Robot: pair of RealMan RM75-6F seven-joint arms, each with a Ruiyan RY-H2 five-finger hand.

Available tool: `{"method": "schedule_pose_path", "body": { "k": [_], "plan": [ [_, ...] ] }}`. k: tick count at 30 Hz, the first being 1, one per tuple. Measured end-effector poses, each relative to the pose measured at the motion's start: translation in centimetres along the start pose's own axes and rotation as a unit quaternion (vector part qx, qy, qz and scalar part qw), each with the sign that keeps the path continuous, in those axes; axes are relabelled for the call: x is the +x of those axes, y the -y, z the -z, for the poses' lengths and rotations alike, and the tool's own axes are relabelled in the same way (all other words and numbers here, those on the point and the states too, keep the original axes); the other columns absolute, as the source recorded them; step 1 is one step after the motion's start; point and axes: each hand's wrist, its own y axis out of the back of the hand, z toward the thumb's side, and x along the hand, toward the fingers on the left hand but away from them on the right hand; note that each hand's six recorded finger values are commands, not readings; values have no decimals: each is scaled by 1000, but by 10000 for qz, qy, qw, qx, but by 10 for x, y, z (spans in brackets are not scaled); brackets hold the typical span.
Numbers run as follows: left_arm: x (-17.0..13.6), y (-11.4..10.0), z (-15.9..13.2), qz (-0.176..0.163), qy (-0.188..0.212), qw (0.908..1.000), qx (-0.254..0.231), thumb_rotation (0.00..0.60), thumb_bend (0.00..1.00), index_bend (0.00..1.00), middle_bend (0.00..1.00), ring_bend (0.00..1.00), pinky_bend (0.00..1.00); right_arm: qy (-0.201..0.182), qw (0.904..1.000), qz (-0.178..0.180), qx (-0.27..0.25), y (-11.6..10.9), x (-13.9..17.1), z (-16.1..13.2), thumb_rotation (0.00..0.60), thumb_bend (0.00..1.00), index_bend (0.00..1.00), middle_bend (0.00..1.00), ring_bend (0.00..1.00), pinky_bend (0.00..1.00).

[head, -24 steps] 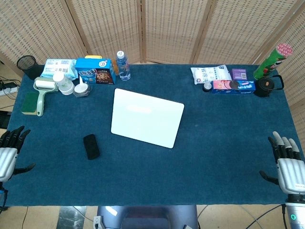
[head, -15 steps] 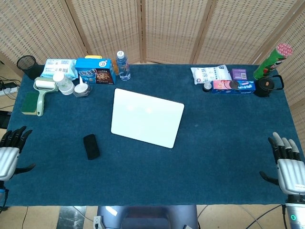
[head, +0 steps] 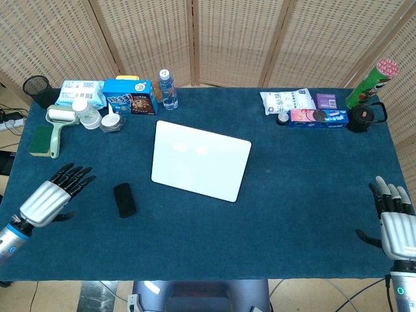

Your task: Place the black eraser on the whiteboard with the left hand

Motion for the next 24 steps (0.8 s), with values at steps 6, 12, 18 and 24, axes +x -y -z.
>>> {"method": "schedule_pose_path", "body": {
  "k": [6, 12, 18, 24],
  "plan": [
    [36, 9, -5, 185, 819, 9958, 373, 600, 187, 0, 15, 8, 35, 112, 9999, 0, 34, 1, -2, 3, 600, 0, 34, 0, 0, 0],
    [63, 20, -18, 409, 1323, 9890, 527, 600, 187, 2, 42, 48, 93, 202, 9997, -34, 95, 3, -4, 6, 600, 0, 34, 0, 0, 0],
    [78, 27, -33, 503, 1639, 9836, 562, 600, 189, 27, 58, 76, 138, 247, 9996, -72, 120, 6, -6, 8, 600, 0, 33, 0, 0, 0],
    [83, 36, -40, 647, 1764, 9803, 604, 600, 191, 61, 73, 91, 159, 261, 9996, -66, 91, 5, -6, 9, 600, 0, 34, 0, 0, 0]
  ]
}}
